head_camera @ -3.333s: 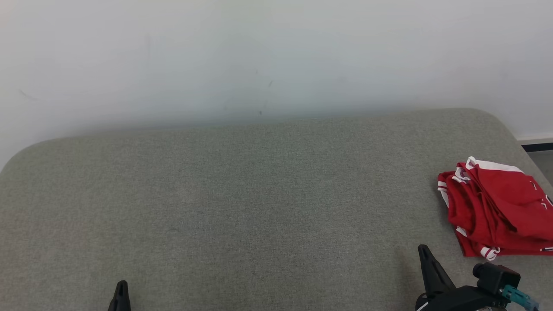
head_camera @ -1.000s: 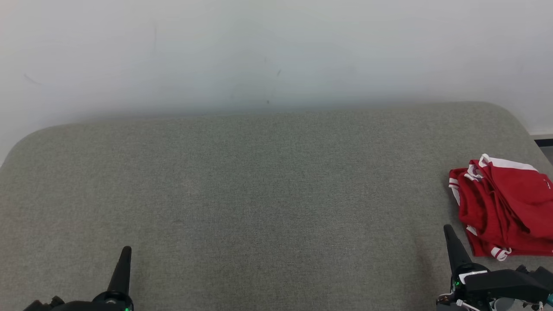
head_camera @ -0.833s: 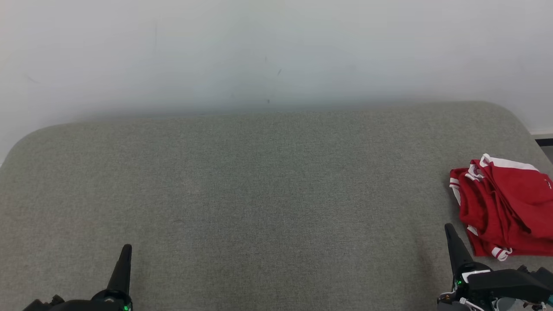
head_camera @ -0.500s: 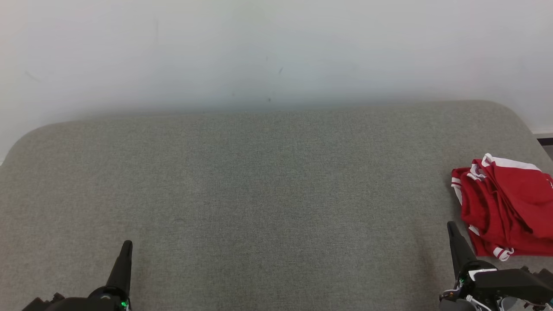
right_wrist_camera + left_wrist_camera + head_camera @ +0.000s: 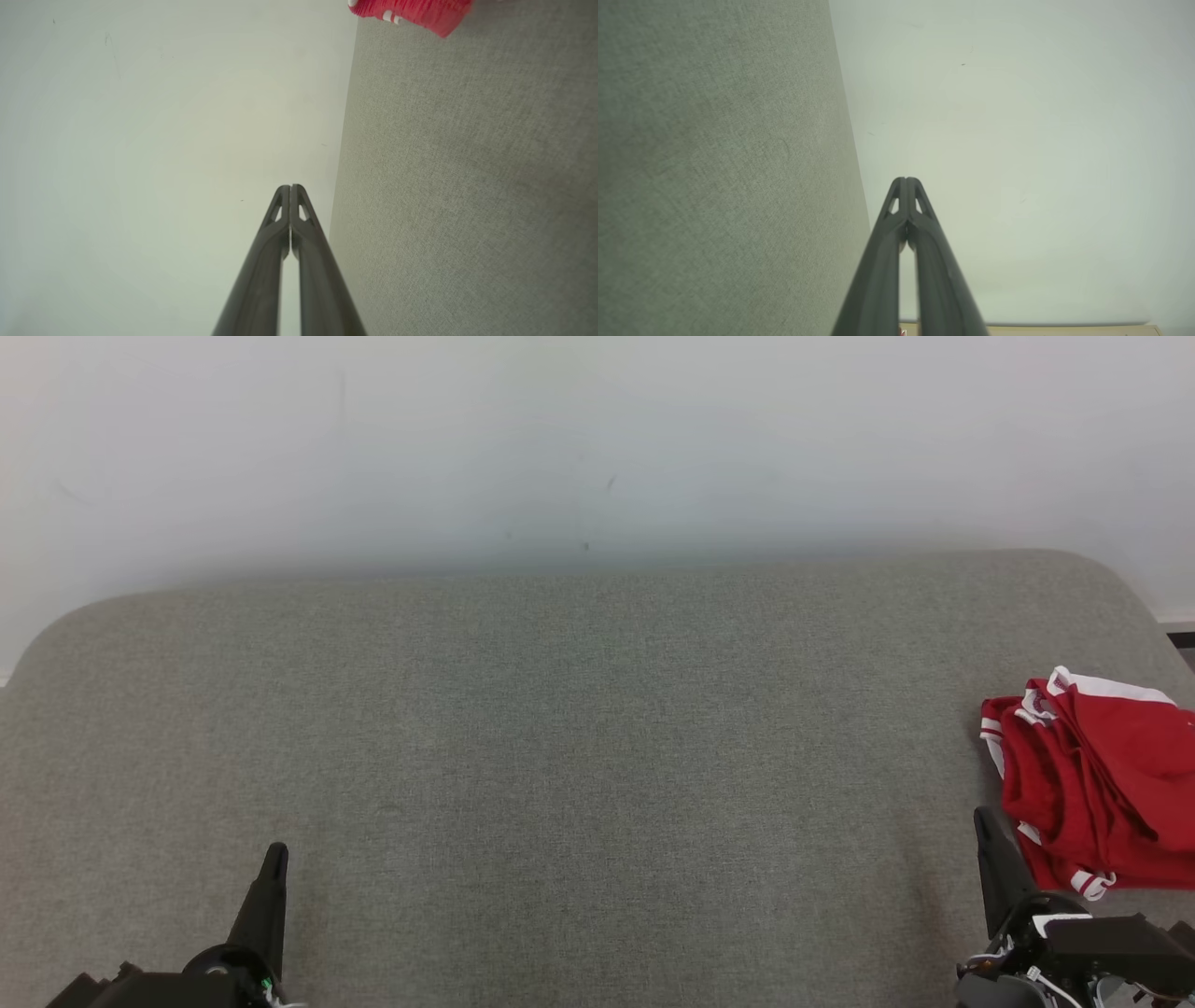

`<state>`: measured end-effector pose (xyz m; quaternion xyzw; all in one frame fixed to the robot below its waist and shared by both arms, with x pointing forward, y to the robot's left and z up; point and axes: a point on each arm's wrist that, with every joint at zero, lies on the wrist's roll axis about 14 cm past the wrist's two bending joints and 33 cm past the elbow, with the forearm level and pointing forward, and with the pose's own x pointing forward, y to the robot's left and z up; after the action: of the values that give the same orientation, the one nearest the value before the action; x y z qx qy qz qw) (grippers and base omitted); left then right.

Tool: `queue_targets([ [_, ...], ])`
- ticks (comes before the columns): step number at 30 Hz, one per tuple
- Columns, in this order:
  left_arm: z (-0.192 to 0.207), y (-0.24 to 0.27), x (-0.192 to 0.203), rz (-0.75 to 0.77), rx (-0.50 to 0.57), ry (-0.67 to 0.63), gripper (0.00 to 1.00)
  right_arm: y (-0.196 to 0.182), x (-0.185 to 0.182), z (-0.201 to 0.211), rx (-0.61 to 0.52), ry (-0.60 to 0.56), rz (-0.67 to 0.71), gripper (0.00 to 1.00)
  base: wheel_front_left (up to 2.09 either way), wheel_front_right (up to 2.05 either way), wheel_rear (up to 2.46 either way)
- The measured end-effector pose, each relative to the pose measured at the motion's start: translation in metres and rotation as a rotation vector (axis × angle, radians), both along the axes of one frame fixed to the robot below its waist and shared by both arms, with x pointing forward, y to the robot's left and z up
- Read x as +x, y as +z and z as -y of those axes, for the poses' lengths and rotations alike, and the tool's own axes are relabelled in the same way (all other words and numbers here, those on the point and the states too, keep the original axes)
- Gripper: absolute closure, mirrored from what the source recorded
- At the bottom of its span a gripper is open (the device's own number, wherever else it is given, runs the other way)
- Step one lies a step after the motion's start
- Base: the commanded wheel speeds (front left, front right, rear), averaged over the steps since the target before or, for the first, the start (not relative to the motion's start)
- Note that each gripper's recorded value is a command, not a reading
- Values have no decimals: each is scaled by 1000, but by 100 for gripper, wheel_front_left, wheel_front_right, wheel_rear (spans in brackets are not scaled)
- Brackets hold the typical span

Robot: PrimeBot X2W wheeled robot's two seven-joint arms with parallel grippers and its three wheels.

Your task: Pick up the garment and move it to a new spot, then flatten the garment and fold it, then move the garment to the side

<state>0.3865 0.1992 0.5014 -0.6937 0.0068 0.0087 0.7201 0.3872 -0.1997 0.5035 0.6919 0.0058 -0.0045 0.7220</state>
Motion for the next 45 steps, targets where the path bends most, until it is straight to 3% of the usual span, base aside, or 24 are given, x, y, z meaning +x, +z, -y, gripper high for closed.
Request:
queue_targets([
  [7, 0, 2, 1, 10, -42, -3, 100, 2, 1, 1, 45, -3, 10, 100, 0, 0, 0],
  [45, 0, 2, 1, 11, -42, -3, 100, 2, 1, 1, 46, -4, 11, 100, 0, 0, 0],
])
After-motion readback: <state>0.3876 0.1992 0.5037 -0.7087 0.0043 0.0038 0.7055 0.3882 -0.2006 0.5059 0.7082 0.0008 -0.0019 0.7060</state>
